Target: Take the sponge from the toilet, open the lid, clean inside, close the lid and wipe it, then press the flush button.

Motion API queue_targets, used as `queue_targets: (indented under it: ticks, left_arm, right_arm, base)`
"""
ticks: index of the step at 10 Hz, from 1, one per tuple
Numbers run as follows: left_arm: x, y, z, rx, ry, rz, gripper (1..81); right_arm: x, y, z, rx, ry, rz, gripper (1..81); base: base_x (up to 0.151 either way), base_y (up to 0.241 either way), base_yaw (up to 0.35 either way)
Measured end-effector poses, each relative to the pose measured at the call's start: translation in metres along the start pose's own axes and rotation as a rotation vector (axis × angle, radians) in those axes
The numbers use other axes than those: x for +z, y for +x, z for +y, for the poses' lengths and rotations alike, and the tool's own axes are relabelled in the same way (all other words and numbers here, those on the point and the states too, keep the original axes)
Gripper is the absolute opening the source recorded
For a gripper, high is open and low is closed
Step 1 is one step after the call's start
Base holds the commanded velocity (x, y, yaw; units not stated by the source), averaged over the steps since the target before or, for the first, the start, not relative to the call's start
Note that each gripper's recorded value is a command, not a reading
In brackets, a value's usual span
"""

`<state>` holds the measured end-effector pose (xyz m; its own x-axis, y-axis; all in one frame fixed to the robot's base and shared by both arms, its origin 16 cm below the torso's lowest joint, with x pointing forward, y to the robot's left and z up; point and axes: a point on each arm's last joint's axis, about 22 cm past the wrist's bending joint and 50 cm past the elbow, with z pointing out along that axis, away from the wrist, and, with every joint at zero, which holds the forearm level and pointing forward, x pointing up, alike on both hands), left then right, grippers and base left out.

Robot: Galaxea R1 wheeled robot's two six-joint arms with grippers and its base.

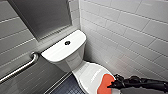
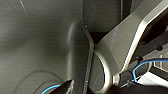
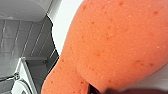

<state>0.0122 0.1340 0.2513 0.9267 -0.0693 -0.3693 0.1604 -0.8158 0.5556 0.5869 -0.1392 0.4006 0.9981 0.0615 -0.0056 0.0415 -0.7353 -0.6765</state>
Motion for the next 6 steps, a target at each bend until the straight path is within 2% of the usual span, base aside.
queue_targets:
  ticks: [2, 3, 6]
  left_arm:
    - [0.000, 0.000, 0.000, 0.000, 0.000, 0.000, 81.1]
    - [0.000, 0.000, 0.000, 0.000, 0.000, 0.000, 81.1]
    - [0.000, 0.000, -0.001, 0.000, 0.002, 0.000, 81.1]
  right_arm:
    - [0.021, 0.026, -0.022, -0.074, -0.017, -0.009, 1.0]
    - [0.030, 0.040, -0.034, -0.109, -0.015, 0.004, 1.0]
    - [0.060, 0.092, -0.053, -0.148, -0.039, 0.067, 1.0]
  base:
    - [0.000, 0.000, 0.000]
    - [0.000, 0.000, 0.000]
    - [0.000, 0.000, 0.000]
